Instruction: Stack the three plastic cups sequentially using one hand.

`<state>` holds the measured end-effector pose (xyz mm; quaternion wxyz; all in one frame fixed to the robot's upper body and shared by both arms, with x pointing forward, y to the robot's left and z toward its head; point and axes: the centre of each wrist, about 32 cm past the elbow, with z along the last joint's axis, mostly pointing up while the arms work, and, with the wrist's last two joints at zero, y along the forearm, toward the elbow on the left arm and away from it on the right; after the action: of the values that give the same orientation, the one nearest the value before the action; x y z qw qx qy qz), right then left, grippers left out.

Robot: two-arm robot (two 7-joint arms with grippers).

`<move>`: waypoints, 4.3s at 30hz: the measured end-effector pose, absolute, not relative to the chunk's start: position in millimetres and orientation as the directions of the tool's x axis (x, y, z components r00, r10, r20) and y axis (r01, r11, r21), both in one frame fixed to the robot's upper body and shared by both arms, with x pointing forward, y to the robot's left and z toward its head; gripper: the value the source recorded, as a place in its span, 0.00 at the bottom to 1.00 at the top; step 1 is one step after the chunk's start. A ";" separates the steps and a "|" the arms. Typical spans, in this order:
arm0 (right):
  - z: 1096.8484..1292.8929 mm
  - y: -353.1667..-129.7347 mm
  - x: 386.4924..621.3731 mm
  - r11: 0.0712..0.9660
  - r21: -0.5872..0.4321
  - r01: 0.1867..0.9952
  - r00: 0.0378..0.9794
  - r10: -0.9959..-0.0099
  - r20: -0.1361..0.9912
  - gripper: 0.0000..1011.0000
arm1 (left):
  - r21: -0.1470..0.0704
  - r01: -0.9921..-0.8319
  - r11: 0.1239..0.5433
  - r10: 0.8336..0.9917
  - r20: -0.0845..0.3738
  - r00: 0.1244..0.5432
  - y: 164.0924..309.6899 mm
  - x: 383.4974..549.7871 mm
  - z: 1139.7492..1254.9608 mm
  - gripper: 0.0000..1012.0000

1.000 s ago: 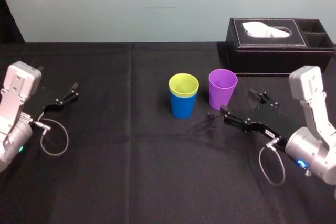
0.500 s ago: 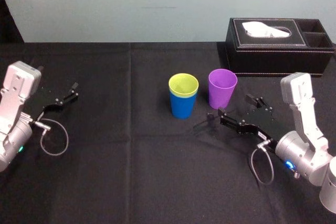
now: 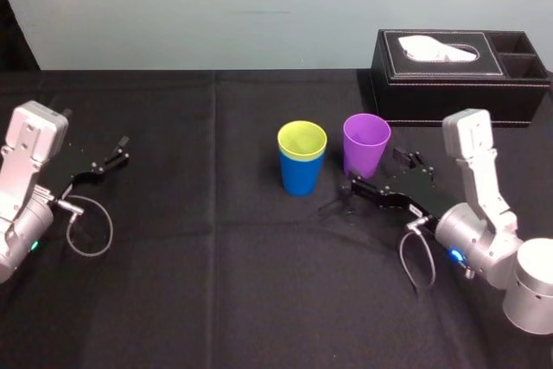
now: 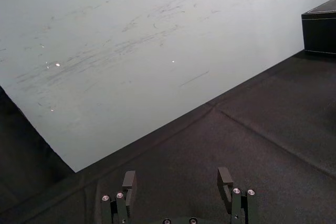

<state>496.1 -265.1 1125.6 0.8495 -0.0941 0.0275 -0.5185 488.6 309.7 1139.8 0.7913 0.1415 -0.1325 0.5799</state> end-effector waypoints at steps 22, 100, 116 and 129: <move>1128.0 -244.9 527.5 0.433 -0.170 0.885 0.445 -0.894 0.039 0.99 | 0.070 -0.955 0.287 0.880 0.374 0.292 309.7 488.6 1139.8 1.00; 1213.2 -219.3 508.8 0.609 -0.053 0.791 0.611 -0.788 0.069 0.72 | 0.070 -0.955 0.287 0.880 0.374 0.292 309.7 488.6 1139.8 1.00; 1203.1 -211.9 512.0 0.616 -0.071 0.784 0.620 -0.783 0.045 0.72 | 0.070 -0.955 0.287 0.880 0.374 0.292 309.7 488.6 1139.8 1.00; 1192.0 -205.9 518.1 0.613 -0.069 0.787 0.616 -0.786 0.046 0.72 | 0.070 -0.955 0.287 0.880 0.374 0.292 309.7 488.6 1139.8 1.00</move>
<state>518.1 -205.9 1192.0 0.8980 -0.0409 -0.0055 -0.4381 488.6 309.7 1139.8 0.7913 0.1415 -0.1325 0.5799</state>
